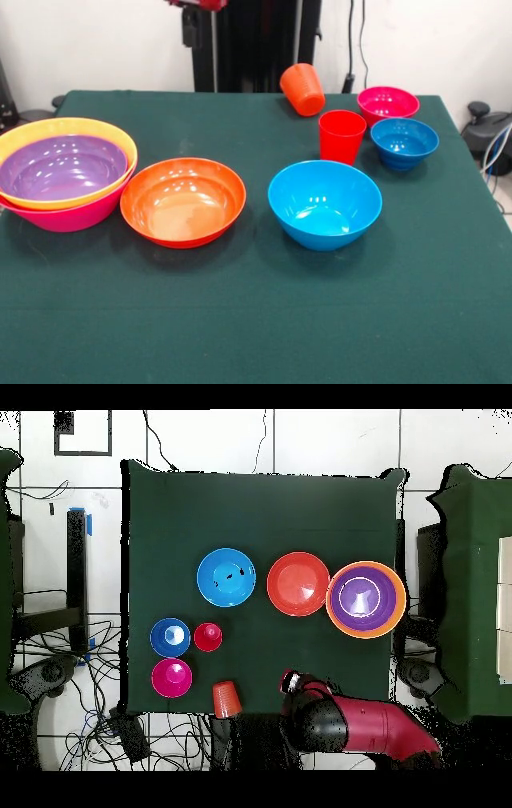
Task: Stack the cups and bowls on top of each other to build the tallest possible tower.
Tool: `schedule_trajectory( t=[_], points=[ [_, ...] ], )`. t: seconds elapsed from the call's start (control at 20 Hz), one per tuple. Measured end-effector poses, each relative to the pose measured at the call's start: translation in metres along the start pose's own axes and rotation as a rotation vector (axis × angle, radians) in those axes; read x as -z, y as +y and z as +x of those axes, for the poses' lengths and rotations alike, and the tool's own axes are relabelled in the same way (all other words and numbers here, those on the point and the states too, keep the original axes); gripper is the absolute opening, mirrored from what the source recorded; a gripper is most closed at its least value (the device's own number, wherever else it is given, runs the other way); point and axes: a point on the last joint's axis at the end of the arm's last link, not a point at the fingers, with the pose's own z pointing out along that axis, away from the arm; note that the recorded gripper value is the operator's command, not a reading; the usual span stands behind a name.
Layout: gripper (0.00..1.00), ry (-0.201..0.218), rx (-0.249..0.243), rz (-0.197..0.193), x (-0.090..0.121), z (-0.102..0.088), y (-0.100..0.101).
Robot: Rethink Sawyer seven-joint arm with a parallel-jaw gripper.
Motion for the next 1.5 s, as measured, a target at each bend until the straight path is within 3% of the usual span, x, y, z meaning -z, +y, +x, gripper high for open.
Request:
schedule_trajectory(
  t=[0.25,0.3,0.4,0.6,0.95,1.05,1.2,1.3,1.5],
  points=[
    [0.0,-0.047,0.018,0.003,-0.001,-0.032,0.01],
    [0.0,-0.063,0.034,-0.002,-0.001,-0.043,0.023],
    [0.0,-0.067,0.047,-0.007,-0.001,-0.047,0.033],
    [0.0,-0.066,0.074,-0.02,-0.001,-0.047,0.057],
    [0.0,-0.053,0.13,-0.054,-0.004,-0.034,0.117],
    [0.0,-0.038,0.115,-0.061,-0.005,-0.03,0.135],
    [0.0,-0.032,0.094,-0.066,-0.005,-0.029,0.145],
    [0.0,-0.029,0.051,-0.075,-0.002,-0.031,0.156],
    [0.0,-0.034,0.003,-0.087,0.002,-0.04,0.158]
  ],
)
